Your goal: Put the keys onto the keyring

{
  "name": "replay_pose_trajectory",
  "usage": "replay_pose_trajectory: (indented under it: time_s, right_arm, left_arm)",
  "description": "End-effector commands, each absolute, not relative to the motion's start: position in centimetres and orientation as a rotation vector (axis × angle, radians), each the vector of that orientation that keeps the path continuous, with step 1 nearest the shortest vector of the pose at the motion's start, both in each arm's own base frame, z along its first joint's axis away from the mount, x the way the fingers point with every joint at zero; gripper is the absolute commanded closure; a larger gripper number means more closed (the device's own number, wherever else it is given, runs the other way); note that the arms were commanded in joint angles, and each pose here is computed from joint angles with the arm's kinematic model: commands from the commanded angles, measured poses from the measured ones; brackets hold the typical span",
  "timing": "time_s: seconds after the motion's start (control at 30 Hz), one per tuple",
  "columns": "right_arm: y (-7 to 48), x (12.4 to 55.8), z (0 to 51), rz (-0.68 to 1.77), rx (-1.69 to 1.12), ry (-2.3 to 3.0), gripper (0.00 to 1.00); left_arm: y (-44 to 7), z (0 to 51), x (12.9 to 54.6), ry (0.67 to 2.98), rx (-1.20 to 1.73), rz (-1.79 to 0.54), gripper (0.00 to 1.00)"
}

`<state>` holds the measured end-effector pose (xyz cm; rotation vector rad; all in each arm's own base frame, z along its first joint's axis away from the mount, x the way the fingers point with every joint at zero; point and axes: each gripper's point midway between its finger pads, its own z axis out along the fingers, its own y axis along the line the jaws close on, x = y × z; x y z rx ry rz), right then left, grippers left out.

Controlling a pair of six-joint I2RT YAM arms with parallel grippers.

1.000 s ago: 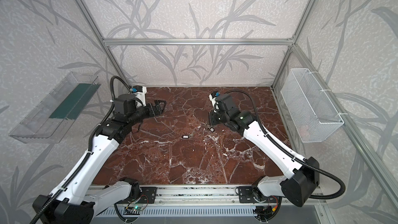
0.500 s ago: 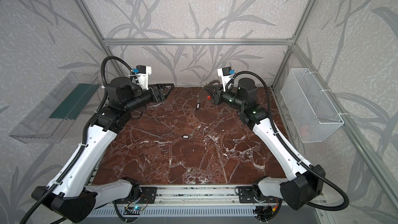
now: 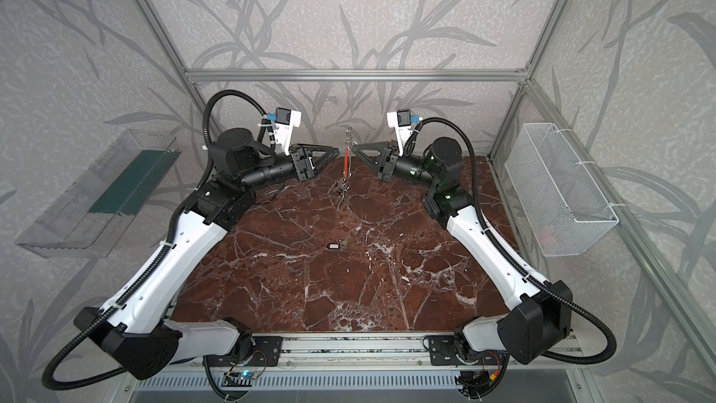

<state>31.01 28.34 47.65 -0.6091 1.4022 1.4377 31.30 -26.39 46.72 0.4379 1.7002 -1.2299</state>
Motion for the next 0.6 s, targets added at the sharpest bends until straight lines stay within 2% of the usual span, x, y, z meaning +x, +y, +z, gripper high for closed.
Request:
replay_pose_trajectory:
  time_s: [0.0,0.57]
  right_arm:
    - [28.22,29.56,50.11,1.466,-0.663,1.296,1.0]
    - [28.93,28.98,49.25,1.48,-0.696,1.306,1.0]
  left_arm:
    - [-26.95,49.38,30.1,1.603,0.495,-1.273,0.58]
    - [-27.91,50.21,29.56,1.547,0.516,-1.342,0.66]
